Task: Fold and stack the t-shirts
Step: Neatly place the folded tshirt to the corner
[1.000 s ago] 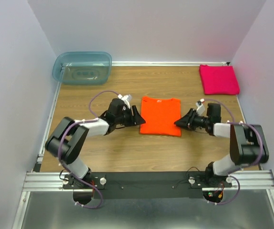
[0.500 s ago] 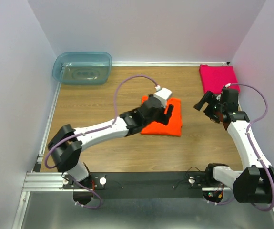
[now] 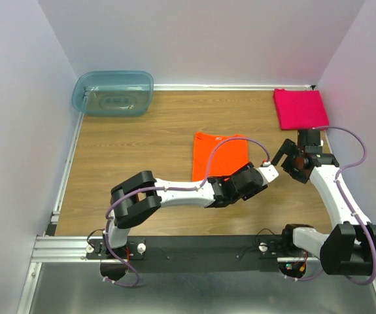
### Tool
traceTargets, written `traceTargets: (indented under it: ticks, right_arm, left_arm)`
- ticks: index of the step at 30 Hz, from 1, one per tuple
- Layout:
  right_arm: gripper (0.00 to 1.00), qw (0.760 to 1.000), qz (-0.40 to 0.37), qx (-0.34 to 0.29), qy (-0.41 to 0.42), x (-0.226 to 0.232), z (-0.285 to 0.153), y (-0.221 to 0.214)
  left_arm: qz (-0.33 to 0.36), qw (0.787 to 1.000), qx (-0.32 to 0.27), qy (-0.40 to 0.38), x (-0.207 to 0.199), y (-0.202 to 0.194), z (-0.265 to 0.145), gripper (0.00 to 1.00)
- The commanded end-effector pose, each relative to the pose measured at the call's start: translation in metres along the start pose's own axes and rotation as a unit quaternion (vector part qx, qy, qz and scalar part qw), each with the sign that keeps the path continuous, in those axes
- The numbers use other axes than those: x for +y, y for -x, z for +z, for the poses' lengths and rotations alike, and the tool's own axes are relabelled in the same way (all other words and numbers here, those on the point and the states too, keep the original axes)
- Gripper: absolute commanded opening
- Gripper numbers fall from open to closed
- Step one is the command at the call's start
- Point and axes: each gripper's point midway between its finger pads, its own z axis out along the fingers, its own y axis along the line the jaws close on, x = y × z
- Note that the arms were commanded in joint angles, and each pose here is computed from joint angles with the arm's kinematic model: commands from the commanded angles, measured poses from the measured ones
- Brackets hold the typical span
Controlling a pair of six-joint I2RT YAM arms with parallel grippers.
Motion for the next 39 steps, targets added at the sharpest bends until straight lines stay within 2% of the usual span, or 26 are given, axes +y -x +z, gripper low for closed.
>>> traceTargets:
  ticks: [1, 15, 23, 29, 32, 35, 36, 39]
  right_arm:
    - [1.0, 0.999, 0.007, 0.02, -0.048, -0.021, 0.007, -0.014]
    - [1.0, 0.999, 0.006, 0.031, -0.041, -0.022, 0.009, -0.024]
    - [1.0, 0.999, 0.008, 0.039, -0.025, -0.017, 0.008, -0.028]
    - [1.0, 0.999, 0.006, 0.04, -0.01, -0.012, 0.007, -0.027]
    - [1.0, 0.999, 0.006, 0.041, 0.001, -0.008, 0.006, -0.027]
    - [1.0, 0.999, 0.004, 0.046, 0.014, -0.003, 0.006, -0.028]
    - [1.0, 0.998, 0.002, 0.055, 0.029, 0.002, 0.006, -0.031]
    - [1.0, 0.996, 0.006, 0.067, 0.057, 0.011, 0.008, -0.037]
  left_arm:
    - [0.026, 1.0, -0.017, 0.005, -0.006, 0.007, 0.012, 0.62]
    - [0.047, 0.998, 0.012, -0.027, -0.03, -0.035, 0.044, 0.61]
    - [0.041, 0.999, 0.03, -0.018, -0.019, -0.053, 0.057, 0.6]
    - [0.033, 0.999, 0.04, -0.014, -0.012, -0.061, 0.063, 0.54]
    - [0.025, 0.998, 0.048, -0.015, -0.006, -0.067, 0.066, 0.44]
    - [0.011, 0.998, 0.051, -0.025, 0.0, -0.069, 0.068, 0.27]
    - [0.007, 0.998, 0.05, -0.032, -0.001, -0.068, 0.068, 0.14]
    - [-0.004, 0.998, 0.046, -0.044, 0.001, -0.064, 0.067, 0.0]
